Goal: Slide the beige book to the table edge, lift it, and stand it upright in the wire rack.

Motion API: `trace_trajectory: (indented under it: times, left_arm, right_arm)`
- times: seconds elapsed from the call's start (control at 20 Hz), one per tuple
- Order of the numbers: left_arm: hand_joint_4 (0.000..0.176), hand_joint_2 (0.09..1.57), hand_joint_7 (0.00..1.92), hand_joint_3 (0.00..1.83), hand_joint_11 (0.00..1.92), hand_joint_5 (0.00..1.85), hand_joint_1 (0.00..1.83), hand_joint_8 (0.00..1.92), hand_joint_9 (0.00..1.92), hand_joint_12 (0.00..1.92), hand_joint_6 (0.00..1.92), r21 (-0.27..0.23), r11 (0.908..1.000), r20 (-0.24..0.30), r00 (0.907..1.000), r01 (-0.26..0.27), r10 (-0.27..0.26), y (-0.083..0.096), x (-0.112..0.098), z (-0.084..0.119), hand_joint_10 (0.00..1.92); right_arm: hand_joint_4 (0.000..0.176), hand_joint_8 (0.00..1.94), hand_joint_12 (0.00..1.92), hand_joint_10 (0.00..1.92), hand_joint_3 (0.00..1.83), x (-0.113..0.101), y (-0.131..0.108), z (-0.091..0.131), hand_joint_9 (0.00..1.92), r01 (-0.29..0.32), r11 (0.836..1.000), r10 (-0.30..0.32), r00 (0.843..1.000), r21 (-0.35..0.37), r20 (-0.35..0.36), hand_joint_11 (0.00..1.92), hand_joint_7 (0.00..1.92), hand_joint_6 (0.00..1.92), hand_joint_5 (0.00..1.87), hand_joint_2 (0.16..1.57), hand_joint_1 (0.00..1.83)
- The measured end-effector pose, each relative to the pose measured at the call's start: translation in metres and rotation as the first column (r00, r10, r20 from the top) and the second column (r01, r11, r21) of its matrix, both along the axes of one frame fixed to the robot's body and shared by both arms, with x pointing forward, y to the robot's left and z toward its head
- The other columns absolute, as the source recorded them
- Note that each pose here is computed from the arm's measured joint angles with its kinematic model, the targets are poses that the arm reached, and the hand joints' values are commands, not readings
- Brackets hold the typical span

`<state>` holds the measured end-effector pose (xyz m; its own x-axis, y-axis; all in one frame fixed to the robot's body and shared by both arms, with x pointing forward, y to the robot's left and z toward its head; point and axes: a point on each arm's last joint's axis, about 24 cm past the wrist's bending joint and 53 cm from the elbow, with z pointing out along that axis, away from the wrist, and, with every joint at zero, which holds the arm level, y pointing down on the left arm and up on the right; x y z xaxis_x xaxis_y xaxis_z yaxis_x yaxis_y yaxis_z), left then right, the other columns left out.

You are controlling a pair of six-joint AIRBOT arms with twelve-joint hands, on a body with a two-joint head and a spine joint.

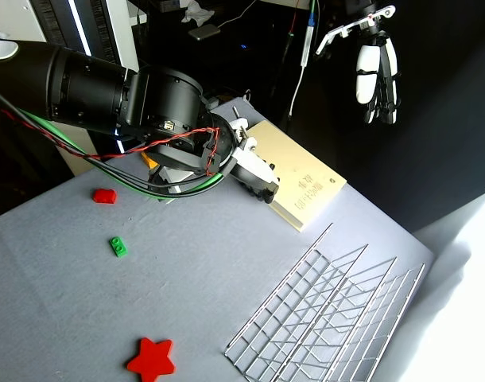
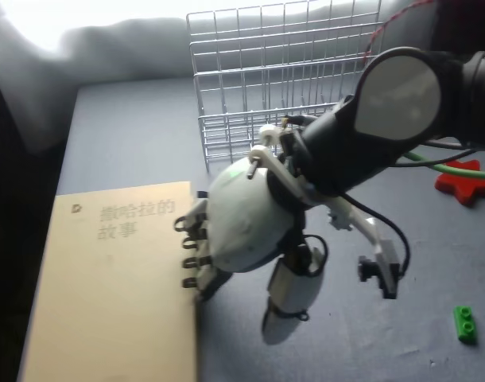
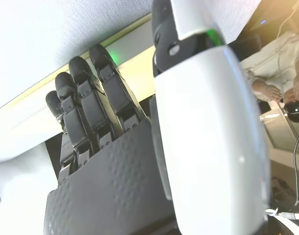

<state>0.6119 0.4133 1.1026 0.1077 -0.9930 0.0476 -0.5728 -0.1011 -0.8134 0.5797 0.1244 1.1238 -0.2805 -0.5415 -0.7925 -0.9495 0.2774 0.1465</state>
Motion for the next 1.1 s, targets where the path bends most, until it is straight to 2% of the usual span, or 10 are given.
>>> trace_trajectory:
  times: [0.15,0.3,0.45,0.55,0.7,1.1]
  left_arm:
    - [0.0,1.05,0.0,0.0,0.0,0.01,0.82,0.0,0.0,0.0,0.0,0.002,1.0,0.0,1.0,0.002,-0.002,0.0,0.0,0.0,0.0]
    - [0.0,1.05,0.0,0.0,0.0,0.0,0.79,0.0,0.0,0.0,0.0,0.002,1.0,0.0,1.0,0.002,-0.002,0.0,0.0,0.0,0.0]
    - [0.0,1.05,0.0,0.0,0.0,0.0,0.81,0.0,0.0,0.0,0.0,0.003,1.0,0.0,1.0,0.003,-0.003,0.0,0.0,0.0,0.0]
    - [0.0,1.06,0.0,0.0,0.0,0.0,0.74,0.0,0.0,0.0,0.0,0.003,1.0,0.0,1.0,0.004,-0.004,0.0,0.0,0.0,0.0]
    - [0.0,1.04,0.0,0.0,0.0,0.02,0.81,0.0,0.0,0.0,0.01,0.006,1.0,0.0,1.0,0.007,-0.007,-0.001,0.0,0.0,0.0]
    - [0.0,1.05,0.0,0.0,0.02,0.03,0.78,0.0,0.0,0.01,0.01,0.022,0.9996,-0.004,0.9998,0.02,-0.02,-0.001,0.0,-0.001,0.0]
  right_arm:
    - [0.0,0.01,0.91,0.01,0.0,-0.002,0.01,0.005,0.37,-0.005,1.0,0.005,1.0,0.02,0.007,0.0,0.37,0.01,0.33,1.09,0.21]
    - [0.0,0.01,0.94,0.01,0.0,-0.004,0.012,0.005,0.4,-0.009,1.0,0.009,1.0,0.019,0.006,0.0,0.4,0.01,0.36,1.08,0.23]
    - [0.0,0.01,0.94,0.01,0.0,-0.002,0.012,0.006,0.39,-0.006,1.0,0.006,1.0,0.023,0.01,0.01,0.4,0.0,0.35,1.08,0.23]
    - [0.0,0.0,0.91,0.0,0.0,-0.002,0.015,0.007,0.38,-0.003,1.0,0.003,1.0,0.03,0.015,0.0,0.39,0.0,0.35,1.09,0.2]
    - [0.0,0.0,0.92,0.0,0.0,-0.003,0.018,0.008,0.39,-0.007,0.999,0.007,1.0,0.034,0.017,0.01,0.4,0.0,0.36,1.08,0.19]
    - [0.0,0.0,0.93,0.0,0.0,-0.01,0.034,0.011,0.39,-0.025,0.998,0.023,0.999,0.055,0.028,0.01,0.4,0.0,0.36,1.07,0.26]
